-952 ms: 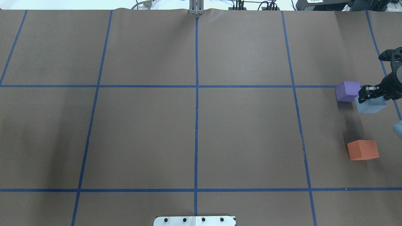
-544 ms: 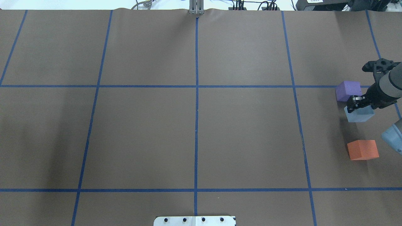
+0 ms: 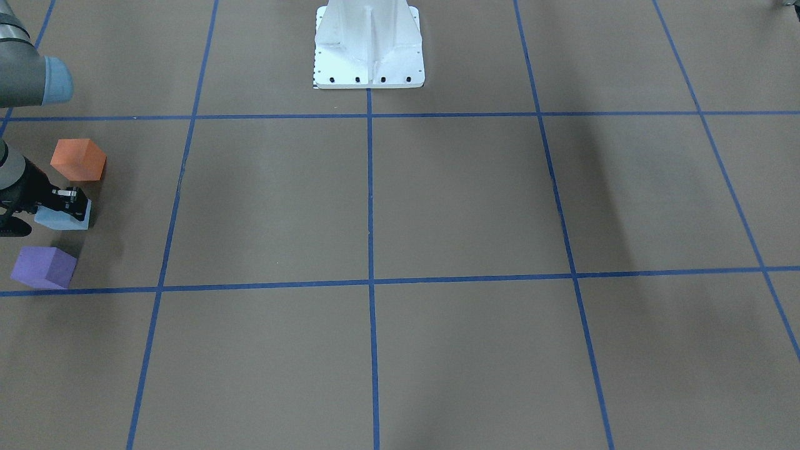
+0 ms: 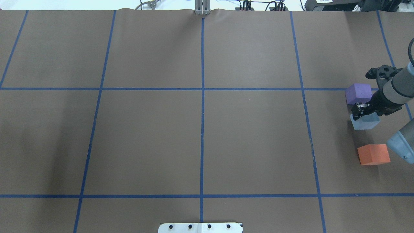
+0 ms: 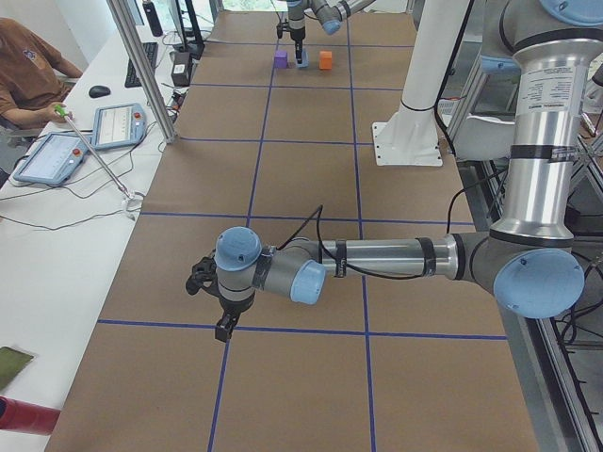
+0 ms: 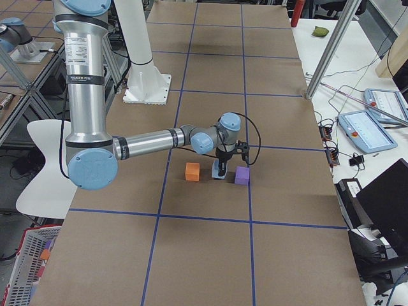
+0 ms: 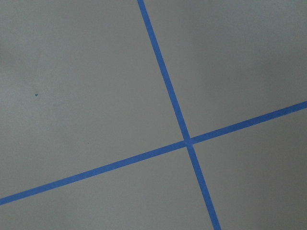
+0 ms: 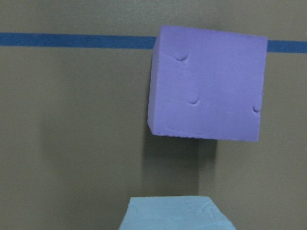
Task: Place blue block between orange and purple blocks
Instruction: 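Lower the light blue cube between the purple and orange cubes, then open the right gripper and lift it away from the cubes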
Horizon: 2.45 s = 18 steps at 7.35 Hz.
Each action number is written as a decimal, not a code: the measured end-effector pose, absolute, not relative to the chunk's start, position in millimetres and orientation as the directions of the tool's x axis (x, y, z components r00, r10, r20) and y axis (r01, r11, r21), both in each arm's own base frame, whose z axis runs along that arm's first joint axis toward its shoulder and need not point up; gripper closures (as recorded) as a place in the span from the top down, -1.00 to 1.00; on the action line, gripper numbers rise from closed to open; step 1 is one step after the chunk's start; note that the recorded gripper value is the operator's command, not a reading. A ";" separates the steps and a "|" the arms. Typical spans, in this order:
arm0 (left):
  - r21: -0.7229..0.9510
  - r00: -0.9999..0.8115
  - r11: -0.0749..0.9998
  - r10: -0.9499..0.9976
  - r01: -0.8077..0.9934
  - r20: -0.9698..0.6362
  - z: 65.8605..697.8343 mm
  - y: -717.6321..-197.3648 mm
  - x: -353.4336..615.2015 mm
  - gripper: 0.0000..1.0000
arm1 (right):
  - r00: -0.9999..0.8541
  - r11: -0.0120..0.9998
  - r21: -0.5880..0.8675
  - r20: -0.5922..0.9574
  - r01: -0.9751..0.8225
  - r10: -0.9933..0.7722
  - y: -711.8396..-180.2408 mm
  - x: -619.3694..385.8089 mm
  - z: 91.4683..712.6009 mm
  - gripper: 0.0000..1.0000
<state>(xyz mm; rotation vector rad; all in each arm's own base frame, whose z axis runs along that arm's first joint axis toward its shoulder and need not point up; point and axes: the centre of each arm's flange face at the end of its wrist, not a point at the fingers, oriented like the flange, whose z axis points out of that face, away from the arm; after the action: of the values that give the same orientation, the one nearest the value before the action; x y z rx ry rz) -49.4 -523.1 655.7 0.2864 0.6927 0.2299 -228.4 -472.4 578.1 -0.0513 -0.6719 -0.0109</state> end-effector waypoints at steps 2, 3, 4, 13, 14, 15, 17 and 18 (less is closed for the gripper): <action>0.335 0.751 0.935 0.301 -0.114 -0.588 655.4 -523.4 -49.8 1.00 | 0.786 0.998 -0.051 0.618 0.028 0.010 -474.6 -230.5 582.8 0.98; 0.336 0.751 0.935 0.302 -0.114 -0.587 654.9 -523.9 -49.9 1.00 | 0.786 0.998 -0.051 0.618 0.029 0.009 -475.2 -231.0 582.9 1.00; 0.337 0.751 0.935 0.303 -0.113 -0.586 654.2 -524.4 -49.9 1.00 | 0.786 0.998 -0.050 0.618 0.029 0.008 -475.3 -231.0 582.8 1.00; 0.336 0.753 0.935 0.300 -0.112 -0.586 652.0 -522.8 -52.1 1.00 | 0.653 0.990 0.134 0.754 -0.043 -0.074 -492.0 -43.3 521.6 1.00; 0.331 0.753 0.937 0.296 -0.111 -0.588 654.1 -520.9 -53.1 1.00 | 0.665 0.986 0.164 0.737 0.003 -0.125 -492.3 -2.7 537.7 1.00; 0.329 0.752 0.938 0.295 -0.110 -0.589 656.4 -518.7 -55.3 1.00 | 0.674 0.985 0.167 0.721 0.050 -0.157 -488.6 25.7 555.9 1.00; 0.327 0.747 0.936 0.311 -0.132 -0.587 672.0 -501.8 -63.2 1.00 | 0.683 0.988 0.130 0.715 0.081 -0.150 -469.7 53.8 604.5 1.00; 0.323 0.748 0.937 0.310 -0.135 -0.587 679.7 -489.5 -67.4 1.00 | 0.687 0.986 0.142 0.708 0.087 -0.163 -466.7 57.4 621.5 1.00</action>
<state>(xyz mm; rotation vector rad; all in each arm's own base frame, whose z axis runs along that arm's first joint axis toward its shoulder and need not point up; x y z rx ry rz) -67.4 -489.5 679.7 0.2689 0.6859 0.2462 57.4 -466.7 621.5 0.1000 -0.8012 -0.1405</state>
